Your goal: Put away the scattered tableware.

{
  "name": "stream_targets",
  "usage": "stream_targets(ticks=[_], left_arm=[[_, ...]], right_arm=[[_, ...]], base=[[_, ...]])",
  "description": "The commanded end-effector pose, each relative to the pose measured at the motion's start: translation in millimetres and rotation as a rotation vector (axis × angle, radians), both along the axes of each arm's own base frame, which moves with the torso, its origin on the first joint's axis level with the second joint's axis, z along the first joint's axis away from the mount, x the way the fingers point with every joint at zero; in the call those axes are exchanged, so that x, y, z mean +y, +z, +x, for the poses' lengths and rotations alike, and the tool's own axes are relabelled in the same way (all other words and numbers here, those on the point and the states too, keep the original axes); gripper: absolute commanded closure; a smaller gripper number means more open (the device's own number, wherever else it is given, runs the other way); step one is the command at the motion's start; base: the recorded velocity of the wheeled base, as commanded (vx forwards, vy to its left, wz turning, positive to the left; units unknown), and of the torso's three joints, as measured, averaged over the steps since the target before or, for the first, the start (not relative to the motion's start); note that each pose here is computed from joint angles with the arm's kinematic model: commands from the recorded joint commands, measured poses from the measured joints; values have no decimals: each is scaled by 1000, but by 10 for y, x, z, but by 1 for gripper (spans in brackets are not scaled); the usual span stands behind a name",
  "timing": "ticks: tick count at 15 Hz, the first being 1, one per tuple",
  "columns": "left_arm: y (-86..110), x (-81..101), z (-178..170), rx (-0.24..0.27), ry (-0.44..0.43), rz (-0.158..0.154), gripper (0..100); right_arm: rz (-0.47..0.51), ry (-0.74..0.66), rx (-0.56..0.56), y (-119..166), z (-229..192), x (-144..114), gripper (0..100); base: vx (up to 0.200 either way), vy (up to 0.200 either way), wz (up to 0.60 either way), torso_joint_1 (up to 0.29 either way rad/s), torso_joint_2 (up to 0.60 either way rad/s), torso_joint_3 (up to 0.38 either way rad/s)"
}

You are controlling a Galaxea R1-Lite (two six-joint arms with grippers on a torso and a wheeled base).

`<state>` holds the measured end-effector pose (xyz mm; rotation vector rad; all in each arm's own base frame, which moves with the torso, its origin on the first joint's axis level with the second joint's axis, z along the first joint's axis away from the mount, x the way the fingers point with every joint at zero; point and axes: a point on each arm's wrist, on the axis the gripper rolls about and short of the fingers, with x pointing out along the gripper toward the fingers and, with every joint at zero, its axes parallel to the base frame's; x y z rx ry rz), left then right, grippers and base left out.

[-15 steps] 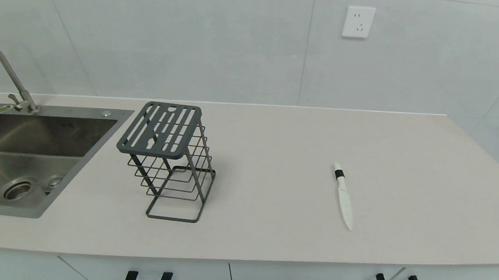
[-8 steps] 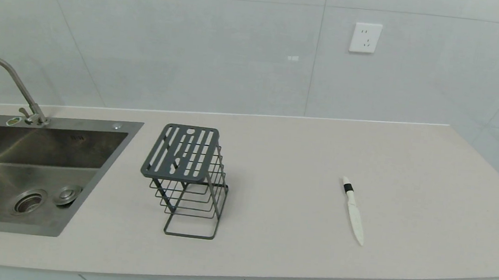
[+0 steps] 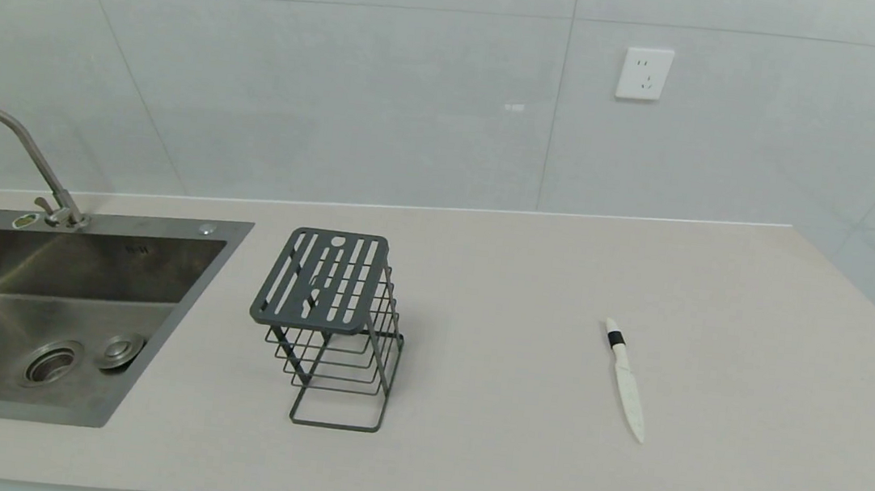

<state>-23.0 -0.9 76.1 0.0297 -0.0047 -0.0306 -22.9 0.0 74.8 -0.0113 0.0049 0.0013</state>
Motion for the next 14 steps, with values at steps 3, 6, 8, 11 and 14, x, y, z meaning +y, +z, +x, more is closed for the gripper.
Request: stream_targets(ticks=[3,6,8,11,14], left_arm=[[0,0,1,1,0,1,0],[0,0,1,1,0,1,0],[0,0,1,1,0,-2,0],[0,0,1,1,0,-2,0],[0,0,1,1,0,-2,0]], right_arm=[[-1,0,1,0,1,0,0],[-1,0,1,0,1,0,0],[-1,0,1,0,1,0,0],[-1,0,1,0,1,0,0],[-3,0,1,0,1,0,0]], base=[[0,0,0,25,14,-9],[0,-200,0,-9,-7,6],[0,-200,0,-7,-5,0],[0,0,0,0,0,0],[0,0,0,0,0,0]])
